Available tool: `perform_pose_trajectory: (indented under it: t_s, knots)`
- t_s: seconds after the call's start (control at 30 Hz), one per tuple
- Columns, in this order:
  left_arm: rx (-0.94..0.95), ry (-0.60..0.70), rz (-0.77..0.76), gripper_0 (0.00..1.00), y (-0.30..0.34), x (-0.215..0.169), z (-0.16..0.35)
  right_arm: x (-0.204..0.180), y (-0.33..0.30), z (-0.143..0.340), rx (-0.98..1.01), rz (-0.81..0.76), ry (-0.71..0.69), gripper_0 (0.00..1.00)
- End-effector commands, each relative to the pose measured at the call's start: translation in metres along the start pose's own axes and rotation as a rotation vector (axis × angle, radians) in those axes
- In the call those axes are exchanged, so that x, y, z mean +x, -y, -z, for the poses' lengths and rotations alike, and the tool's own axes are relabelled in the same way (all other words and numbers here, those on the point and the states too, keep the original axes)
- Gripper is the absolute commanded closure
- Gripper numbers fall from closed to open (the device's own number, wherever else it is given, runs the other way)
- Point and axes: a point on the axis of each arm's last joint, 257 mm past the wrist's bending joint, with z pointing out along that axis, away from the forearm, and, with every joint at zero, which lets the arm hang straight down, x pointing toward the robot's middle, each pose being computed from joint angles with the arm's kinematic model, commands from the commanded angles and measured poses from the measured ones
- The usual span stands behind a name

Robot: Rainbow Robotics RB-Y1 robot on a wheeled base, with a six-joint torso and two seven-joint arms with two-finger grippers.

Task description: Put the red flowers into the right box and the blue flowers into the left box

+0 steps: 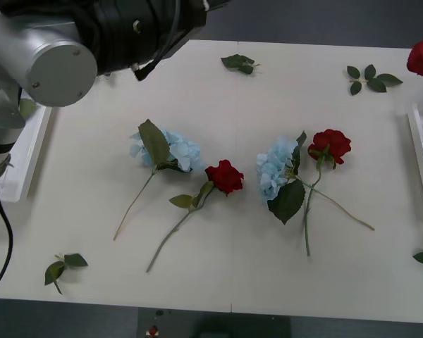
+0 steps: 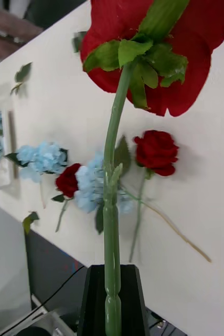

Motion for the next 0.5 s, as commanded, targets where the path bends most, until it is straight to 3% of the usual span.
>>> perform_pose_trajectory:
  t_s: [0.03, 0.5]
  knots:
    - [0.010, -0.028, -0.177, 0.00, -0.018, 0.007, 0.022, -0.011, 0.030, 0.029, 0.145, -0.038, 0.067, 1.00]
    - [-0.018, -0.180, -0.482, 0.00, -0.124, 0.073, 0.069, 0.010, 0.174, 0.079, 0.630, -0.164, 0.151, 1.00]
